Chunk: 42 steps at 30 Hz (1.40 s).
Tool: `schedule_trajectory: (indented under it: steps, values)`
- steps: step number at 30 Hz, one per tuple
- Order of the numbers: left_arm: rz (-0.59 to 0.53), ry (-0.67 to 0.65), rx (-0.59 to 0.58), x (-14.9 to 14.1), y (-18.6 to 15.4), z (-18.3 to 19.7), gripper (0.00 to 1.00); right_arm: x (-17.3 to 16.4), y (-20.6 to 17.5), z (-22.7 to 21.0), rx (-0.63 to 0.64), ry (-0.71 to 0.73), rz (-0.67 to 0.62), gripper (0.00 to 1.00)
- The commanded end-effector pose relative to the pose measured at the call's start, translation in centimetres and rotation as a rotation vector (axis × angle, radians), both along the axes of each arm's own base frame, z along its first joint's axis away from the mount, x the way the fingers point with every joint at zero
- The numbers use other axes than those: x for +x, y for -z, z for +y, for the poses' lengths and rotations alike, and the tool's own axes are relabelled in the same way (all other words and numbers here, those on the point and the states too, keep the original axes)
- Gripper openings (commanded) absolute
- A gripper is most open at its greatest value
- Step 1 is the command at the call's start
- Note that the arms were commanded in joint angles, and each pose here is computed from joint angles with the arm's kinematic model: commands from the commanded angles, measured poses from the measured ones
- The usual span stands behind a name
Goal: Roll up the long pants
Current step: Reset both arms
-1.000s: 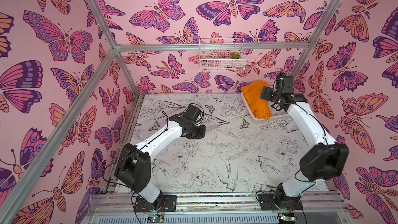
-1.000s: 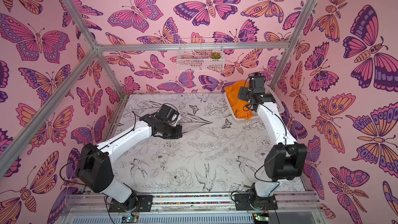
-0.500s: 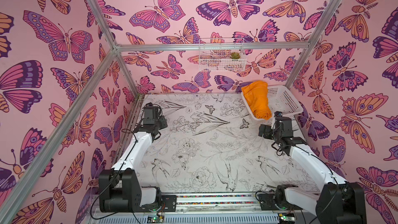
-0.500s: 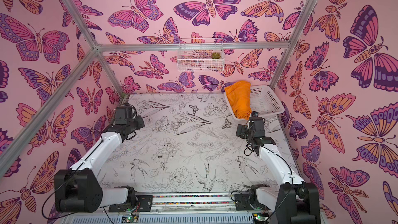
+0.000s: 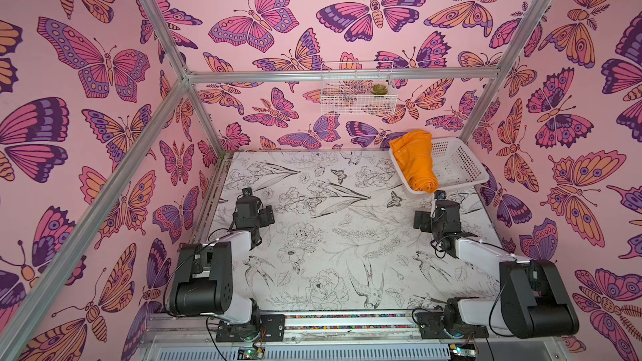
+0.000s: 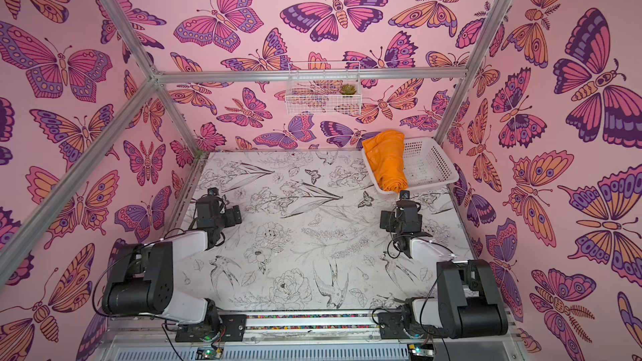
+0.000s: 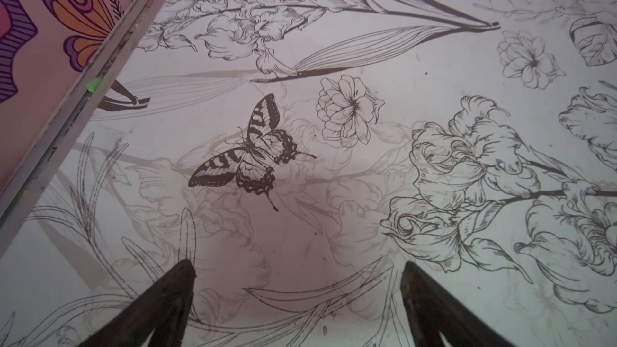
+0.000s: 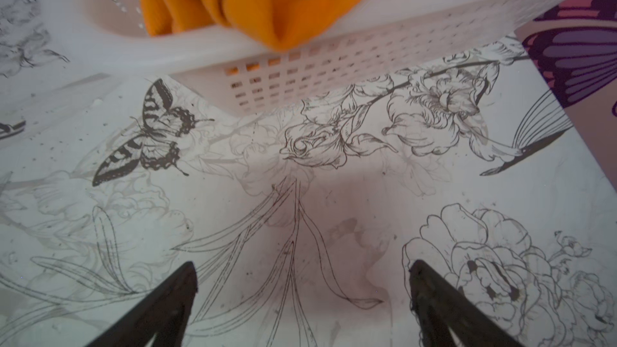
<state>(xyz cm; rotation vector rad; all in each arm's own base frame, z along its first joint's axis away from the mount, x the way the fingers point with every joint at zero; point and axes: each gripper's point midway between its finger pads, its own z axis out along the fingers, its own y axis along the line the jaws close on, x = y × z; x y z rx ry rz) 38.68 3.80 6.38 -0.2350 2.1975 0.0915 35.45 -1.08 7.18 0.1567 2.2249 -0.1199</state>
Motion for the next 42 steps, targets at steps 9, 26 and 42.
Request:
schedule_trajectory:
  steps: [9, 26, 42]
  values:
    - [-0.264, 0.02, 0.028, 0.0, -2.5, 0.0, 0.96, 3.8, -2.7, -0.8, -0.015, -0.008, -0.36, 0.99]
    - [-0.292, 0.074, 0.022, 0.5, -2.6, -2.2, 0.96, 3.8, -2.3, -0.2, -0.01, -0.046, -0.282, 0.99]
    - [-0.289, 0.074, 0.021, 0.5, -2.6, -2.2, 0.99, 4.1, -2.1, -0.1, -0.004, -0.044, -0.267, 0.99]
